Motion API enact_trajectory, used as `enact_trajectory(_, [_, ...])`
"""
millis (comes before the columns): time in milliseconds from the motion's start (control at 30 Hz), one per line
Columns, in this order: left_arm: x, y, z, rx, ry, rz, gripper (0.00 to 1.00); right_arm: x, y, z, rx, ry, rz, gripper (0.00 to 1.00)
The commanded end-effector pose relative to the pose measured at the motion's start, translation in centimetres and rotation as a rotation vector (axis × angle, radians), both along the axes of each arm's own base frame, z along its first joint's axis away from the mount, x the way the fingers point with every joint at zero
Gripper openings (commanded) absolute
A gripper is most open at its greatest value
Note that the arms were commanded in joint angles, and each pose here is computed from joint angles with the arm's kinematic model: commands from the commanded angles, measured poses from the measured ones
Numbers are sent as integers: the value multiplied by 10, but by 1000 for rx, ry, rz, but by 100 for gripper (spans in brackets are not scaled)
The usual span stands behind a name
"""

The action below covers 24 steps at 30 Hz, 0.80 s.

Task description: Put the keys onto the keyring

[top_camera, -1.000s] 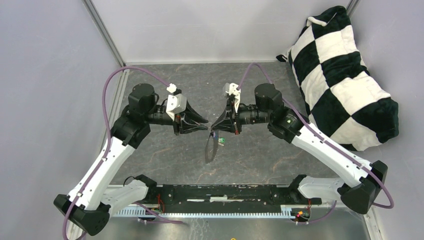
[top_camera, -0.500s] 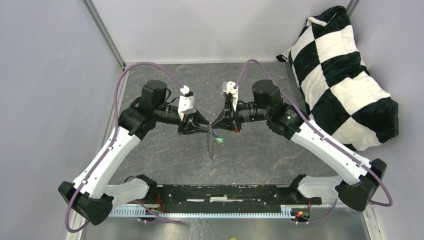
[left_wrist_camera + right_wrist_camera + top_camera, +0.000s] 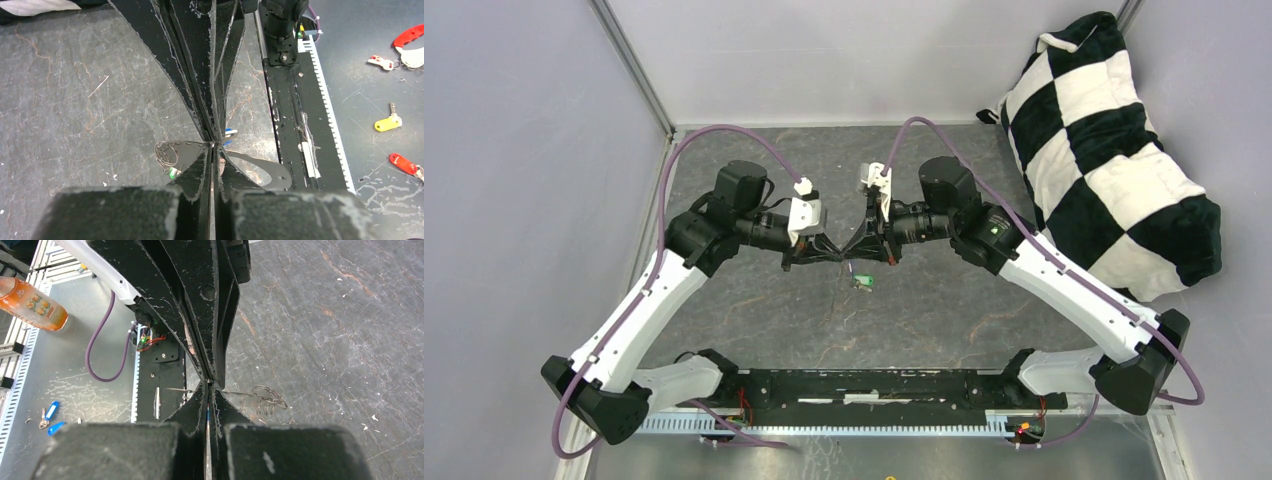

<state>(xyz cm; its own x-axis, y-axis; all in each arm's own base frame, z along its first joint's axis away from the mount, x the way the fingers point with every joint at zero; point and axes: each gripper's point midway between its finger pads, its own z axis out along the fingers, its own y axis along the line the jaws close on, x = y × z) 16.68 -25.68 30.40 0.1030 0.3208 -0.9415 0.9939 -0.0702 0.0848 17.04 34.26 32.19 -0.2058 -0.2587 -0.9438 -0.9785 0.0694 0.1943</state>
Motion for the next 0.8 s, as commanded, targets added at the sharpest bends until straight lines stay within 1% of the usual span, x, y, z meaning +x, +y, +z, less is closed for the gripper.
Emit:
enact_trajectory(0, [4,0,10,9,-94,-16,2,-3,5,32,74,-70,30,0])
enact_trajectory(67, [4,1,8,23,-99,-28,2,-4,5,37,88,-73,32,1])
enact_trajectory(133, [2,1,7,24,-91,-32,2,-3,2,45,100,-90,15,11])
enact_trajectory(200, [-1,-1,10,9,-79,-46,2,2,-3,56,107,-119,-33,25])
enact_trajectory(267, [-3,-5,17,-28,-42,-40,2,8,-11,69,125,-156,-90,34])
enact_trajectory(367, [-4,-12,34,-123,23,-5,2,12,-27,89,174,-192,-178,43])
enact_trajectory(433, [-8,-15,53,-218,46,9,2,11,-37,98,217,-199,-216,46])
enact_trajectory(533, [-11,-19,80,-344,94,38,2,6,-53,109,283,-201,-273,48])
enact_trajectory(633, [-5,-22,109,-457,121,77,2,-1,-61,107,330,-172,-292,48])
enact_trajectory(667, [-7,-22,116,-483,149,80,2,-2,-62,105,339,-154,-294,48])
enact_trajectory(767, [-8,-23,124,-514,167,71,2,-11,-61,100,363,-100,-263,47])
